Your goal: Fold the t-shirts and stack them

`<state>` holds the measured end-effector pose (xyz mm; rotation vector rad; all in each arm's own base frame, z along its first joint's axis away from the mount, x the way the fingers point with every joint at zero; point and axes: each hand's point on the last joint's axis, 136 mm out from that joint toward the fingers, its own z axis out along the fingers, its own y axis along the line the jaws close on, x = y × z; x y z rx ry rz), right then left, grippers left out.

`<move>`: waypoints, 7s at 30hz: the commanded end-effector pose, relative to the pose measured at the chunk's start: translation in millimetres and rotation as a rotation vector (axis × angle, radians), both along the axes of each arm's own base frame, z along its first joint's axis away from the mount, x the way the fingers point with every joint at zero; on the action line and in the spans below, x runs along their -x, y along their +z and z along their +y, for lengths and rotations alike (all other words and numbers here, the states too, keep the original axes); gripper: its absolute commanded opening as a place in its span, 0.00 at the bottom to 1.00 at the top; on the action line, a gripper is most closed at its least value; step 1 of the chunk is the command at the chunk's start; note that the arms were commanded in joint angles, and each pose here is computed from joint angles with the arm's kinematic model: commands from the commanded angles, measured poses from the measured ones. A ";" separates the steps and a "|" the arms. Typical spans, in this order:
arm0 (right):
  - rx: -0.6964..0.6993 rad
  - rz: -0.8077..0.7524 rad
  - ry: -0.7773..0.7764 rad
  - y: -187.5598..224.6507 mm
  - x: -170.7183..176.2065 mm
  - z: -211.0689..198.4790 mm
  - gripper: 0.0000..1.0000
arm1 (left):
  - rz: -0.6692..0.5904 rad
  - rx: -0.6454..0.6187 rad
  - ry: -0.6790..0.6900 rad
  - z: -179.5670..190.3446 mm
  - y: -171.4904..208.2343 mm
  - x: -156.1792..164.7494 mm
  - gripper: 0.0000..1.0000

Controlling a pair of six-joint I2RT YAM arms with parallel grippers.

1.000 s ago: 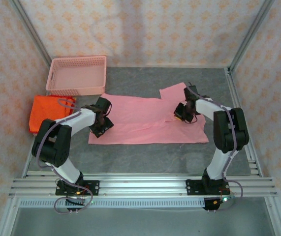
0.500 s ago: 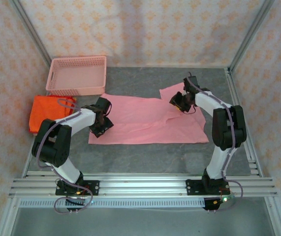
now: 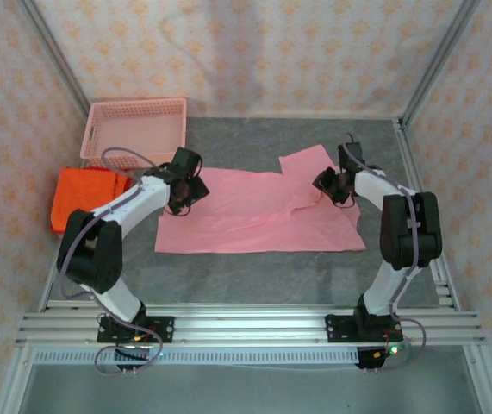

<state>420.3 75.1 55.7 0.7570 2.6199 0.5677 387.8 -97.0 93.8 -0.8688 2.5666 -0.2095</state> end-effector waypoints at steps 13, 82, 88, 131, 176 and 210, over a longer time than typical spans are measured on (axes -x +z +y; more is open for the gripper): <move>0.049 0.123 0.040 -39.3 39.4 -6.8 0.28 | 0.130 -0.103 0.033 23.6 -72.7 1.7 0.58; -0.010 -0.164 0.123 46.2 11.1 20.3 0.53 | 0.219 -0.307 0.161 92.2 -87.2 -90.5 0.29; -0.009 -0.164 0.118 45.4 11.6 19.4 0.53 | 0.217 -0.272 0.167 91.0 -89.1 -90.8 0.07; 0.456 0.012 0.246 -23.2 -167.1 -21.1 0.42 | 0.198 -0.238 0.142 85.1 -76.9 -89.4 0.00; 0.356 -0.240 0.205 126.2 -87.8 -5.1 0.00 | 0.086 -0.182 0.138 82.2 -17.0 -69.4 0.00; 0.258 -0.288 0.199 173.9 99.9 -11.1 0.00 | 0.079 -0.183 0.110 92.4 18.2 28.6 0.00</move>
